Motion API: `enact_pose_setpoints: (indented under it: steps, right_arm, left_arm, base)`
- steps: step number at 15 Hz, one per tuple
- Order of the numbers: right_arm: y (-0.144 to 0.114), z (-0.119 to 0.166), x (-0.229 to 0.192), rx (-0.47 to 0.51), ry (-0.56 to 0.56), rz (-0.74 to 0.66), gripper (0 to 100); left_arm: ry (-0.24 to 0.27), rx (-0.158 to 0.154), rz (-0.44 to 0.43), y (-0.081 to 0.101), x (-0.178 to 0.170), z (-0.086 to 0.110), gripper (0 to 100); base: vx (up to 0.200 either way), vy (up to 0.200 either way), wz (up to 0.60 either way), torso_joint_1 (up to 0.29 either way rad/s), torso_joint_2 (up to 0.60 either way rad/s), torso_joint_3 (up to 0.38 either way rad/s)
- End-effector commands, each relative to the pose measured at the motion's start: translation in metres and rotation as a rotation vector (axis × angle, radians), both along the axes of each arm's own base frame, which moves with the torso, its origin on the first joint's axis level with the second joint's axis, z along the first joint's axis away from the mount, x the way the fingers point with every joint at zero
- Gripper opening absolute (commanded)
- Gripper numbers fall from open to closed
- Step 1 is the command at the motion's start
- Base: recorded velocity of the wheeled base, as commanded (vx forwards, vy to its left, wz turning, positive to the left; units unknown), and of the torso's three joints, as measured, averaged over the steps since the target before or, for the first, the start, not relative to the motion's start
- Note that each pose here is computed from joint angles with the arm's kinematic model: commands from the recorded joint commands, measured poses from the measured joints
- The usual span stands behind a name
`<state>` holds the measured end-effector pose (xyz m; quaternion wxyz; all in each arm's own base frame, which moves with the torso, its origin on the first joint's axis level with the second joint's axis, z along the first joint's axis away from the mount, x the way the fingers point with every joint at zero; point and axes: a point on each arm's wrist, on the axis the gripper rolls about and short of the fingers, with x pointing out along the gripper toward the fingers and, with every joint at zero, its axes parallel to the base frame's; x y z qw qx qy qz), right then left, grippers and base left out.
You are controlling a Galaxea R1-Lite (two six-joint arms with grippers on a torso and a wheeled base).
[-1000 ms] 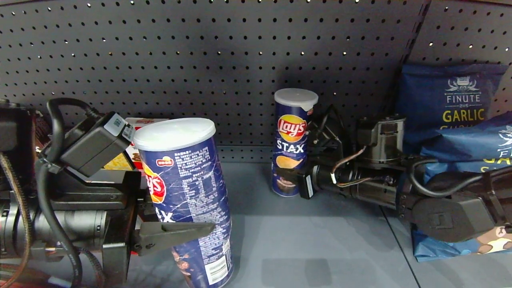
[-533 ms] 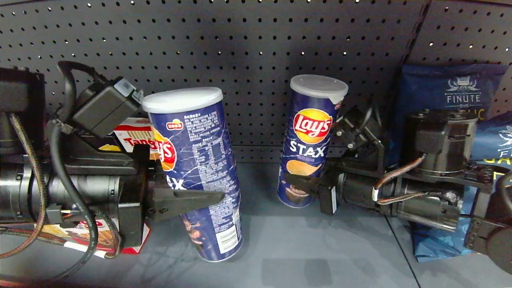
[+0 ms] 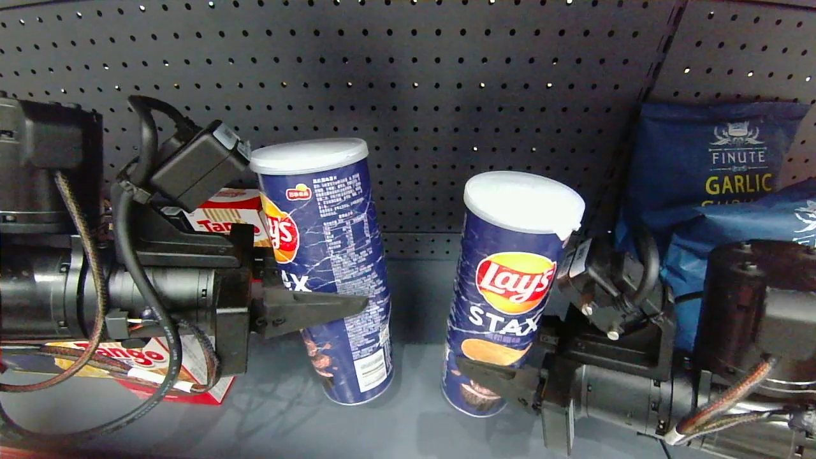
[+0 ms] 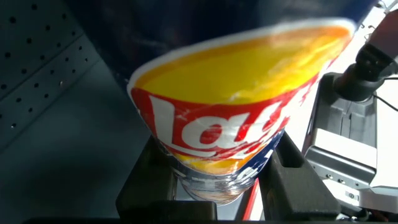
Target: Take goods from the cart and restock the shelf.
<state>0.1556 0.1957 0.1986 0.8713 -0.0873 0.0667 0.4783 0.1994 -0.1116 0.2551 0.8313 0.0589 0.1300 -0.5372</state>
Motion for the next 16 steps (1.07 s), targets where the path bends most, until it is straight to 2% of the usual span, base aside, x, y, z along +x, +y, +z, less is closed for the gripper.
enact_pose_setpoints:
  steps: [1,16]
  right_arm:
    - [0.0,-0.007,-0.007,-0.016,0.012,0.017,0]
    - [0.013,-0.037,0.003,-0.057,0.04,0.014,0]
  left_arm:
    - [0.003,0.001,0.0,0.0,0.001,-0.001,0]
    - [0.006,0.001,-0.002,0.0,0.001,-0.002,0]
  base:
    - [0.0,0.0,0.0,0.0,0.0,0.0]
    - [0.0,0.0,0.0,0.0,0.0,0.0]
